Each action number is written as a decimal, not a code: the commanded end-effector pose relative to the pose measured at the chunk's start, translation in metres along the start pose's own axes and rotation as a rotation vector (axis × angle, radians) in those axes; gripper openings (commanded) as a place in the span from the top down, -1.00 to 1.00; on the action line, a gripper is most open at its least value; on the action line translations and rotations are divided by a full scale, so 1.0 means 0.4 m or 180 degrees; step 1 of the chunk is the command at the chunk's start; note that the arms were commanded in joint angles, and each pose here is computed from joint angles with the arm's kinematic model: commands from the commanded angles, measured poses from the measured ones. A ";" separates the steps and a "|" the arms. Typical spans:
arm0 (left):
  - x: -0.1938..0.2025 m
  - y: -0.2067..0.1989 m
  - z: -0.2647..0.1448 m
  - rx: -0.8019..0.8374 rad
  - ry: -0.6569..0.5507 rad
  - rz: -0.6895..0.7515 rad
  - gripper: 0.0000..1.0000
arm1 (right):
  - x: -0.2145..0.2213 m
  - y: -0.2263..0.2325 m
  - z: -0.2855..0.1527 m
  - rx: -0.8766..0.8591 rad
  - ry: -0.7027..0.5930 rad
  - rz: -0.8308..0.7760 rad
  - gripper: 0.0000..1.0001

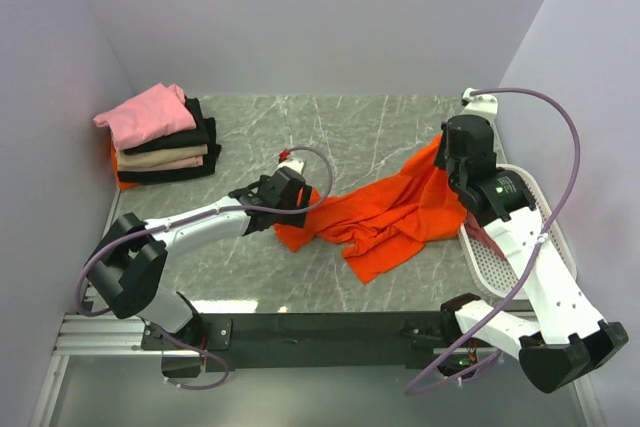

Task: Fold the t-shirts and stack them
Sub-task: Flatten the tshirt out

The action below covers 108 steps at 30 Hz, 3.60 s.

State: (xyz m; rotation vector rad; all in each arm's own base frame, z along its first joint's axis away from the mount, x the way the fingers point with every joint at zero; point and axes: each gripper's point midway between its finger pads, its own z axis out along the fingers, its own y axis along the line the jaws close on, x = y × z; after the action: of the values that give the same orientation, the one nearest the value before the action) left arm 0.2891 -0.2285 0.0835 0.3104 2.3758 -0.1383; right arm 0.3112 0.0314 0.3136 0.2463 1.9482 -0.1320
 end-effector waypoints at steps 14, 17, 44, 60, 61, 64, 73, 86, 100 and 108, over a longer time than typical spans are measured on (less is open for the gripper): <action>0.076 0.001 0.019 0.0188 -0.0029 -0.0385 -0.31 | -0.010 0.030 0.028 -0.0182 -0.0140 0.0200 1.00; 0.100 0.009 0.025 0.0154 0.0070 -0.0427 -0.15 | -0.003 0.026 0.031 -0.0160 -0.0114 0.0172 1.00; 0.176 0.053 0.052 -0.0082 0.0389 -0.0740 0.62 | 0.016 0.029 0.043 -0.0170 -0.0036 0.0142 1.00; 0.178 0.069 0.015 -0.0164 0.0389 -0.0939 0.43 | 0.026 0.038 0.051 -0.0206 0.0004 0.0151 1.00; 0.181 0.071 0.013 -0.0183 0.0411 -0.0935 0.43 | 0.026 0.039 0.052 -0.0210 0.0009 0.0154 1.00; 0.179 0.071 0.012 -0.0174 0.0384 -0.0963 0.49 | 0.029 0.037 0.050 -0.0207 0.0018 0.0149 1.00; 0.146 0.094 -0.016 -0.0298 0.0253 -0.0992 0.99 | 0.027 0.033 0.047 -0.0193 0.0015 0.0142 1.00; 0.011 0.153 -0.144 -0.0546 -0.0215 -0.1094 0.99 | -0.020 0.000 0.011 -0.0088 -0.0114 0.0152 1.00; -0.360 0.292 -0.536 -0.0700 -0.1847 -0.1523 0.99 | -0.199 -0.079 -0.190 -0.0203 -0.0747 0.0259 1.00; -0.530 0.306 -0.876 -0.0050 -0.2792 -0.1414 0.99 | -0.400 -0.086 -0.410 -0.0790 -0.1467 0.0383 1.00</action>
State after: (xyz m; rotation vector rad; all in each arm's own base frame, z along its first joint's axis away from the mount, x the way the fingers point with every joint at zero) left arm 0.2591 -0.0951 0.4348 -0.3421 1.6408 -0.3443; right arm 0.2377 0.0138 0.4792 0.2132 1.5784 0.0752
